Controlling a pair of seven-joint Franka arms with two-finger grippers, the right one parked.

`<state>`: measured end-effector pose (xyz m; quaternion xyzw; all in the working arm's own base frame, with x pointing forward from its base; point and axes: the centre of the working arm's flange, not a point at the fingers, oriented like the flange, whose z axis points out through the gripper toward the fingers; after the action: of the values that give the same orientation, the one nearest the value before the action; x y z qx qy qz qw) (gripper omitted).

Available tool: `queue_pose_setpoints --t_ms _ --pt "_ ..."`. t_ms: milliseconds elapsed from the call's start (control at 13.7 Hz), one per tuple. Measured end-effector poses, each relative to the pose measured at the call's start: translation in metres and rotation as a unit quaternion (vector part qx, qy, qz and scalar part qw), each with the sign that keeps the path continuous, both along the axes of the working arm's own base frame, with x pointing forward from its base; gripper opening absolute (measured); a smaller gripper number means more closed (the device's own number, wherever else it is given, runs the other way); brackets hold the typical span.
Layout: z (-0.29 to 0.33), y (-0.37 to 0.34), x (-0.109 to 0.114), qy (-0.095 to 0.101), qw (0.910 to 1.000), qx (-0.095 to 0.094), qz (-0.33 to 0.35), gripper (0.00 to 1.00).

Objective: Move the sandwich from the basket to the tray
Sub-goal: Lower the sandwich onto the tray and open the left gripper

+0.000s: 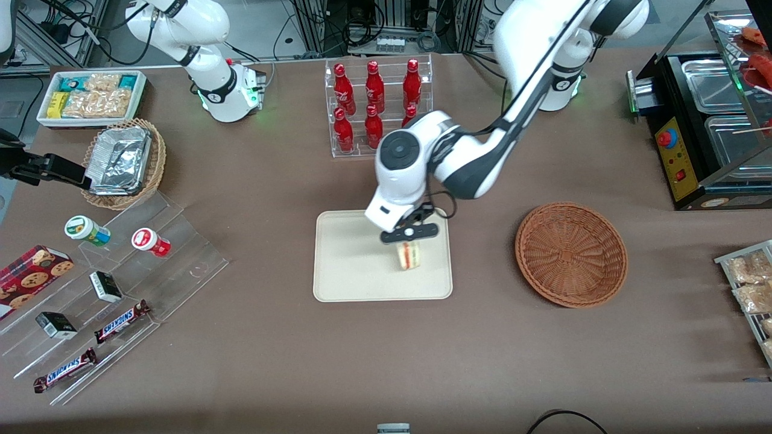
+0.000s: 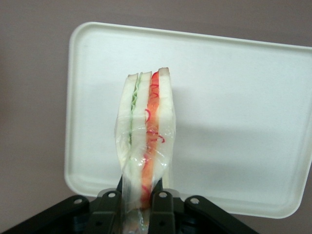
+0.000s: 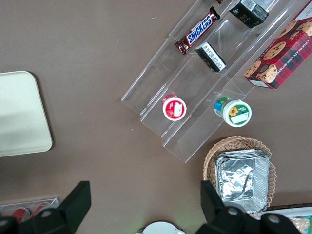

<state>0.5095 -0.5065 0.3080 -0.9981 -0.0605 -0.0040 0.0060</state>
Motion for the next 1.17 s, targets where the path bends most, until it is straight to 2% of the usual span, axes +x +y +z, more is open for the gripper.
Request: queue_pose_setpoints --t_ms 146,219,510,583,802,948,1094,1167 --pt "-0.026 -0.019 0.000 -0.019 0.9996 -0.013 -0.018 0.21" --pt "-0.039 -0.025 -0.002 -0.025 0.9992 -0.013 -0.027 0.21" --pt "-0.064 -0.038 -0.010 -0.026 0.9987 -0.005 -0.045 0.21" --pt "-0.064 -0.038 -0.009 -0.028 0.9985 -0.004 -0.046 0.26" --pt "-0.060 -0.037 -0.004 -0.046 0.9974 0.005 -0.056 0.56" --pt "-0.040 -0.036 0.007 -0.061 0.9971 -0.005 -0.046 0.78" --pt "0.002 -0.024 0.022 -0.071 0.9974 -0.010 -0.003 0.99" --pt "0.030 -0.010 0.032 -0.075 0.9970 -0.008 0.020 1.00"
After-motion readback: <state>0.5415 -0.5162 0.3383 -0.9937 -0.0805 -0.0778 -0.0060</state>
